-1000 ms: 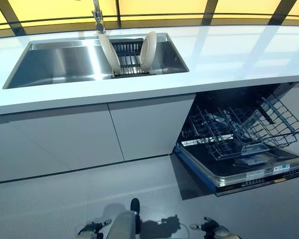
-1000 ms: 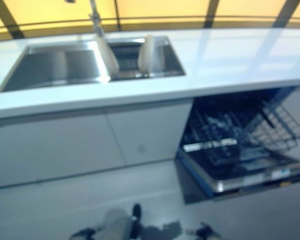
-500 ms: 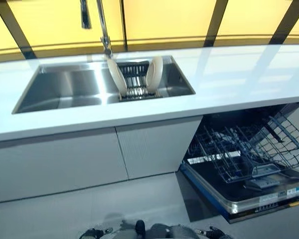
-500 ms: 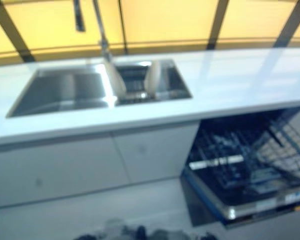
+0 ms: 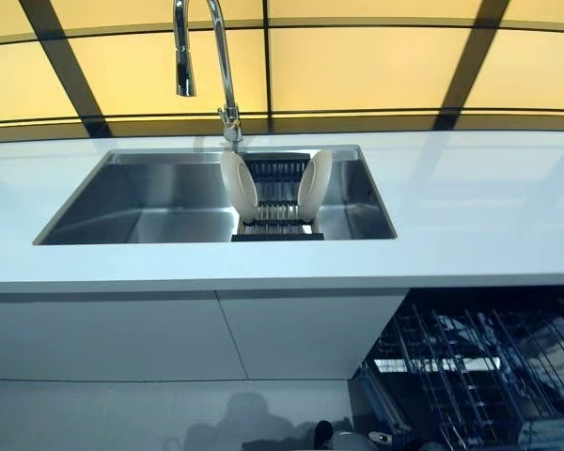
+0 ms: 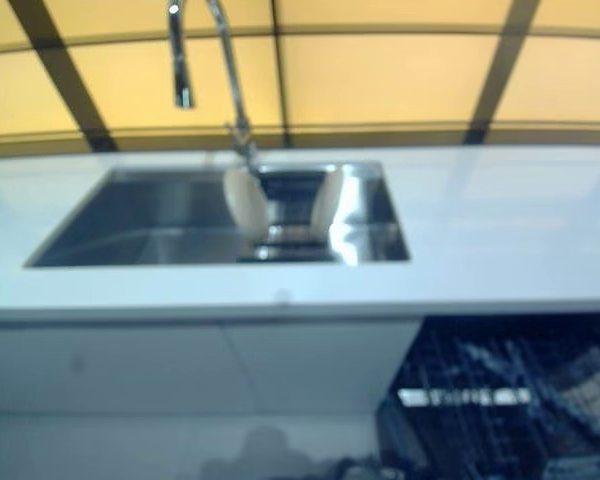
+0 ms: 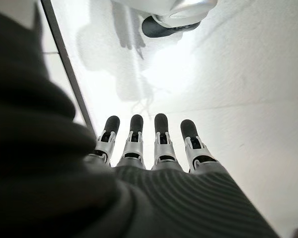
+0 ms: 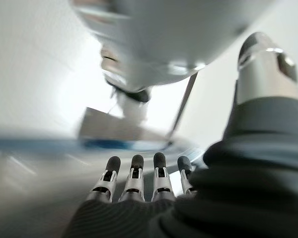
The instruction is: Take plates into dishwasher
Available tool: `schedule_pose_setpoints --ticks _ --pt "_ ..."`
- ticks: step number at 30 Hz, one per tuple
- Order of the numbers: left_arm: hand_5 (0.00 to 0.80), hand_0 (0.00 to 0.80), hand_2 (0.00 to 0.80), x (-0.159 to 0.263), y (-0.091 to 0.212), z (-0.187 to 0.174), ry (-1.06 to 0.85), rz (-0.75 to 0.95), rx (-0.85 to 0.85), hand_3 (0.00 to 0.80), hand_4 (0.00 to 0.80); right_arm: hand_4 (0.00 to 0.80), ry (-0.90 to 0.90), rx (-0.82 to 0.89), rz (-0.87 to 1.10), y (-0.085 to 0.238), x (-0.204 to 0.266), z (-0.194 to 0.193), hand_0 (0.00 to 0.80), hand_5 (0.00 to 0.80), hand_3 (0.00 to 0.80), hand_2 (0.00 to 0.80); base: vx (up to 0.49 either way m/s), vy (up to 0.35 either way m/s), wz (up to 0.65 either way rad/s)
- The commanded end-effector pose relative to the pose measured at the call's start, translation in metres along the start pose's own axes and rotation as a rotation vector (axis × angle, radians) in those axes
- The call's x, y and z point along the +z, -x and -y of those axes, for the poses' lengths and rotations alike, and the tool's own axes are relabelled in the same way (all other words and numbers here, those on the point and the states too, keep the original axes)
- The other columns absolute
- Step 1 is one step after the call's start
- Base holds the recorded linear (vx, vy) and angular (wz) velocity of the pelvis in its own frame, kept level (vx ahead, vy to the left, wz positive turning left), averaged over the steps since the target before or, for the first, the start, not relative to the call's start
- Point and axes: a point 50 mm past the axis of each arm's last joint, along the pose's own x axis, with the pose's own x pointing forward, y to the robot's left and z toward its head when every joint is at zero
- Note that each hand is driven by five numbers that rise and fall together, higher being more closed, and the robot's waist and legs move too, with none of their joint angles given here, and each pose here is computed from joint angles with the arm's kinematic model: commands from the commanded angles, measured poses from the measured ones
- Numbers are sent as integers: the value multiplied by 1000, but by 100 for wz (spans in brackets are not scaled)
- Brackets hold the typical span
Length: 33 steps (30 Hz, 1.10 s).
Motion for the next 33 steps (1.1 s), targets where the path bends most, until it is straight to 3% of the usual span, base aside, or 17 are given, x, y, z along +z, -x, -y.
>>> schedule_pose_setpoints --ticks 1,4,7,11,17,22,26,33 --pt "0 0 0 25 -2 -54 -58 68 119 0 0 0 234 237 186 8 61 12 0 0 0 0 43 -132 19" --pt "0 0 0 23 -2 -63 -77 71 132 0 0 0 300 329 279 26 93 28 0 0 0 0 38 -71 16" --pt "0 0 0 14 -2 -76 -61 47 143 0 0 0 357 552 454 78 144 38 0 0 0 0 57 -33 -2" --pt "0 0 0 3 -3 -78 -49 21 147 0 0 0 237 813 768 137 197 38 0 0 0 0 62 0 -12" --pt "0 0 0 -11 -3 -72 -110 9 155 0 0 0 -76 974 1239 205 252 66 0 0 0 0 85 -36 -1" --pt "0 0 0 -9 -4 -67 -158 21 143 0 0 0 -385 844 1532 239 280 118 0 0 0 0 93 -24 1" --pt "0 0 0 -6 -4 -62 -185 37 129 0 0 0 -636 512 1662 264 288 175 0 0 0 0 85 -19 1" --pt "0 0 0 -2 -4 -61 -136 26 126 0 0 0 -745 -118 1541 295 277 253 0 0 0 0 52 -11 1"
